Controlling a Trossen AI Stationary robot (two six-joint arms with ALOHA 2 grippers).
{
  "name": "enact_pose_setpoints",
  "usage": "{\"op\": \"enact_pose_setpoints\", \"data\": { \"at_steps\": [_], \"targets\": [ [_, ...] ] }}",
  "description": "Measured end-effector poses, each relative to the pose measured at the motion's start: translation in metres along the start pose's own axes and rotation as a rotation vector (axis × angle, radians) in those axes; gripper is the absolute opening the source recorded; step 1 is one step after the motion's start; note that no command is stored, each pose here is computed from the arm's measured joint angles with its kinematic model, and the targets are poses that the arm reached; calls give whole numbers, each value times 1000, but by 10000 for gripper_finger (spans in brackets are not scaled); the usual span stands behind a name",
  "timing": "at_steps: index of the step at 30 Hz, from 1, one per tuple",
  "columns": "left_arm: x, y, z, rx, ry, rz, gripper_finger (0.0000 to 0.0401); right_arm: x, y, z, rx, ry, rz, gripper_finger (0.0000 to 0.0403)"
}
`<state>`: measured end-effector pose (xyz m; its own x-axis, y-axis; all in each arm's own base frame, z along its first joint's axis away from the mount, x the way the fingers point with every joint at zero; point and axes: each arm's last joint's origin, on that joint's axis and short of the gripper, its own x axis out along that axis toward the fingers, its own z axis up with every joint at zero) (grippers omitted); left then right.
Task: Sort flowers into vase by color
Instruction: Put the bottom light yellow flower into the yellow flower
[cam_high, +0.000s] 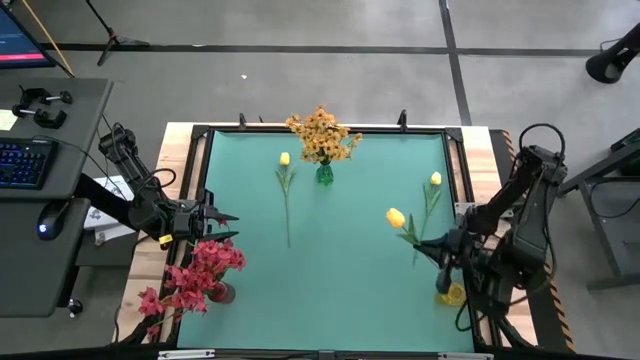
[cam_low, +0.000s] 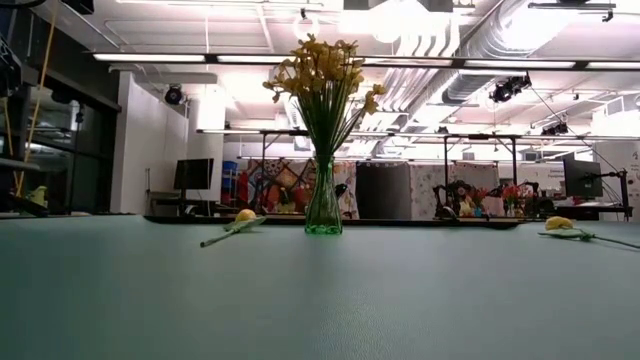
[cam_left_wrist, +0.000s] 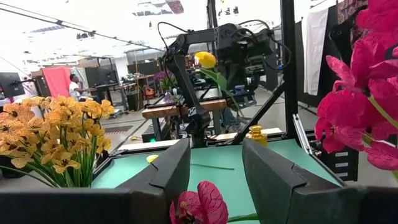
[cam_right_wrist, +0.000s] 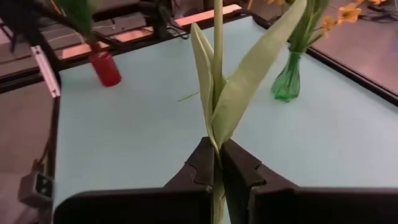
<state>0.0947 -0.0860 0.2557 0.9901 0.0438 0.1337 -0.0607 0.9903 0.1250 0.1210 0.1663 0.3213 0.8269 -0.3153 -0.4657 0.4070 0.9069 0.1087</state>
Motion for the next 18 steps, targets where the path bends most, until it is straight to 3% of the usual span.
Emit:
{"op": "enact_pose_setpoints", "data": {
  "at_steps": [8, 18],
  "targets": [
    [0, 0, 0, 0, 0, 0, 136, -8, 13, -21, -27, 41, 31, 0],
    [0, 0, 0, 0, 0, 0, 136, -8, 21, -37, -66, -6, 1, 0]
  ]
}}
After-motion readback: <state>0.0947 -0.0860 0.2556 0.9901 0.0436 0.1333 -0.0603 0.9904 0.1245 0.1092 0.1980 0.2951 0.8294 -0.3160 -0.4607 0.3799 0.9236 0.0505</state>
